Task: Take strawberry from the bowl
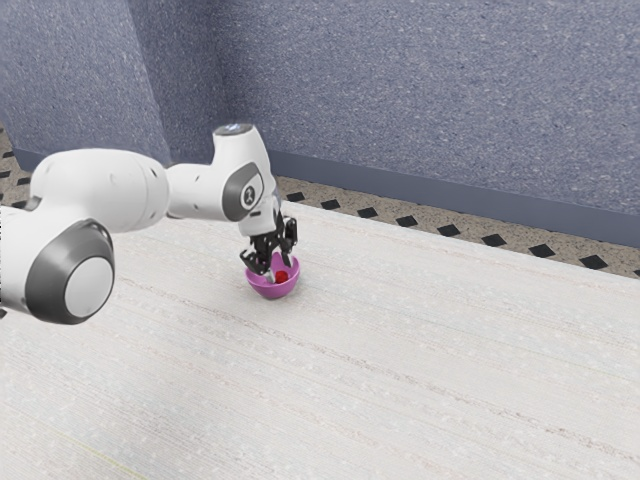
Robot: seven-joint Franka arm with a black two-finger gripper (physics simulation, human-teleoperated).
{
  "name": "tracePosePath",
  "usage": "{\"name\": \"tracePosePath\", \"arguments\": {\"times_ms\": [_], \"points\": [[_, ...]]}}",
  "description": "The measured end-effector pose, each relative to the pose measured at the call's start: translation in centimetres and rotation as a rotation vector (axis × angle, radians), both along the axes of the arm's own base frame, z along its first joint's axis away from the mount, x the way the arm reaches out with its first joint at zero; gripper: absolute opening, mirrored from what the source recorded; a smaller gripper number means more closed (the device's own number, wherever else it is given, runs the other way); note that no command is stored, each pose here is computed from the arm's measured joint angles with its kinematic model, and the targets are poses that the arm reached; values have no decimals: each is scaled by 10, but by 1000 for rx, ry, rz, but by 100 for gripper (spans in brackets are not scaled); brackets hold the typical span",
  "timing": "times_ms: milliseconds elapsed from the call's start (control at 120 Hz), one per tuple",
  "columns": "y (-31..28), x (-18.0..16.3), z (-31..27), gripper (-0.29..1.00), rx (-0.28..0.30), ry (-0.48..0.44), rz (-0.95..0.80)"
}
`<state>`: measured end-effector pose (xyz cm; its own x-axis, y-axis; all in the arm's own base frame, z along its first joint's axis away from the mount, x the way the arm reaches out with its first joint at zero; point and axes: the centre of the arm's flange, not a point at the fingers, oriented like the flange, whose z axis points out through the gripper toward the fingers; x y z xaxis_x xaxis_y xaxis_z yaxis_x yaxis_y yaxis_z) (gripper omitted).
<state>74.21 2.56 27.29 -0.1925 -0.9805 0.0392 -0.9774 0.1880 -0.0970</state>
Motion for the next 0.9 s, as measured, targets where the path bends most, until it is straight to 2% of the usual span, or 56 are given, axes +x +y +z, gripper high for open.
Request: {"name": "tracePosePath", "arguments": {"times_ms": [775, 900], "points": [[8, -1, -26, 31, -18, 20, 22], [9, -1, -25, 24, -17, 18, 18]]}}
